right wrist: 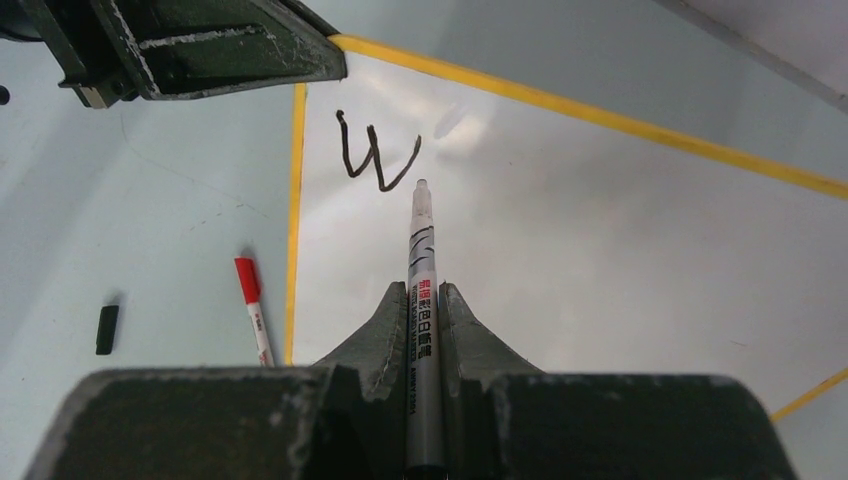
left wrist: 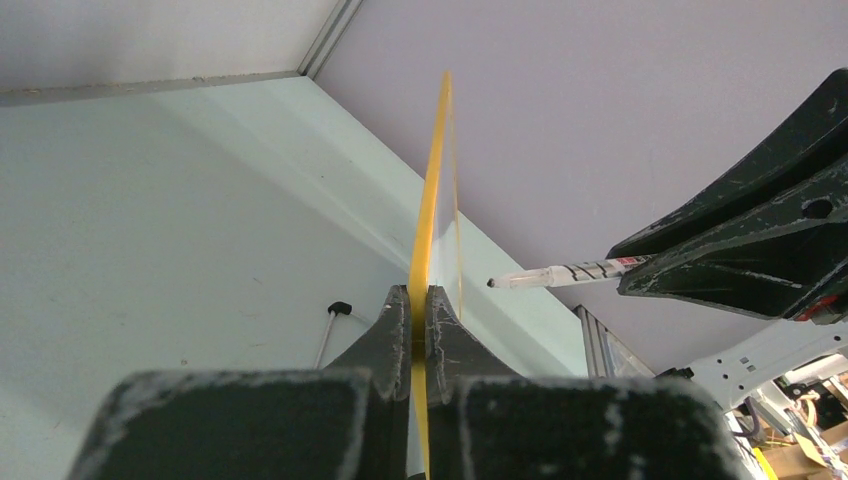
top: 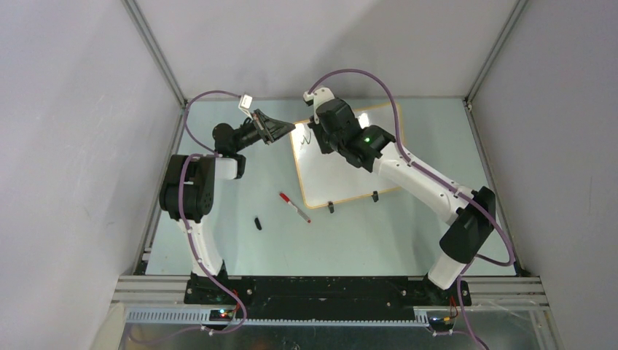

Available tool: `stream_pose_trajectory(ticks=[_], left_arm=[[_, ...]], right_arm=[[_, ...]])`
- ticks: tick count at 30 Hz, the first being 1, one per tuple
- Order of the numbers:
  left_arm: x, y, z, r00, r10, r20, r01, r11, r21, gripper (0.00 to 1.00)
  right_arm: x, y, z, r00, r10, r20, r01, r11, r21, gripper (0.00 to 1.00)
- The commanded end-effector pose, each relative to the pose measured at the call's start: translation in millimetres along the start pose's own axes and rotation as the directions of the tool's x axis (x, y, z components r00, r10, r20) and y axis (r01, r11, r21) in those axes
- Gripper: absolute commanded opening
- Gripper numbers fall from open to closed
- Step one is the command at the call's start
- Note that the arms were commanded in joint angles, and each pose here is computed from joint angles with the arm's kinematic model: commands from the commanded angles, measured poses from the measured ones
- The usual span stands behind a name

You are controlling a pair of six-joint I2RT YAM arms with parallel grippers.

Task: Write a sentence on the whiteboard

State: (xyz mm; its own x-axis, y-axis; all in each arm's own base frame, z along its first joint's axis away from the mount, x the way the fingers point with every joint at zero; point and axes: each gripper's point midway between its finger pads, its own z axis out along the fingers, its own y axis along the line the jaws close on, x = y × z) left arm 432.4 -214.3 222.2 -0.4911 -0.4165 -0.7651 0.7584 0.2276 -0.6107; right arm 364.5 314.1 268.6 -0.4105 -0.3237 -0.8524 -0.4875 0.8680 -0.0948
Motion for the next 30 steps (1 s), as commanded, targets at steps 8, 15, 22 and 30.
stream_pose_trajectory(ticks=[8, 15, 22, 30], left_arm=[[-6, -12, 2, 0.994, 0.107, 0.019, -0.108, 0.994, 0.023, 0.00], [-8, -17, 3, 0.993, 0.107, 0.053, -0.109, 0.993, 0.050, 0.00], [-8, -16, 2, 0.990, 0.131, 0.056, -0.133, 0.991, 0.029, 0.00], [-4, -11, 0, 0.988, 0.146, 0.049, -0.146, 0.989, -0.004, 0.00]], right_arm=[[-47, -3, -14, 0.997, 0.027, 0.077, -0.027, 1.000, -0.005, 0.00], [-45, 8, -11, 0.990, 0.120, 0.070, -0.113, 0.989, -0.095, 0.00], [-46, 13, -24, 0.991, 0.122, 0.061, -0.111, 0.982, -0.155, 0.00], [-25, 3, -35, 0.993, 0.099, 0.068, -0.088, 0.986, -0.140, 0.00]])
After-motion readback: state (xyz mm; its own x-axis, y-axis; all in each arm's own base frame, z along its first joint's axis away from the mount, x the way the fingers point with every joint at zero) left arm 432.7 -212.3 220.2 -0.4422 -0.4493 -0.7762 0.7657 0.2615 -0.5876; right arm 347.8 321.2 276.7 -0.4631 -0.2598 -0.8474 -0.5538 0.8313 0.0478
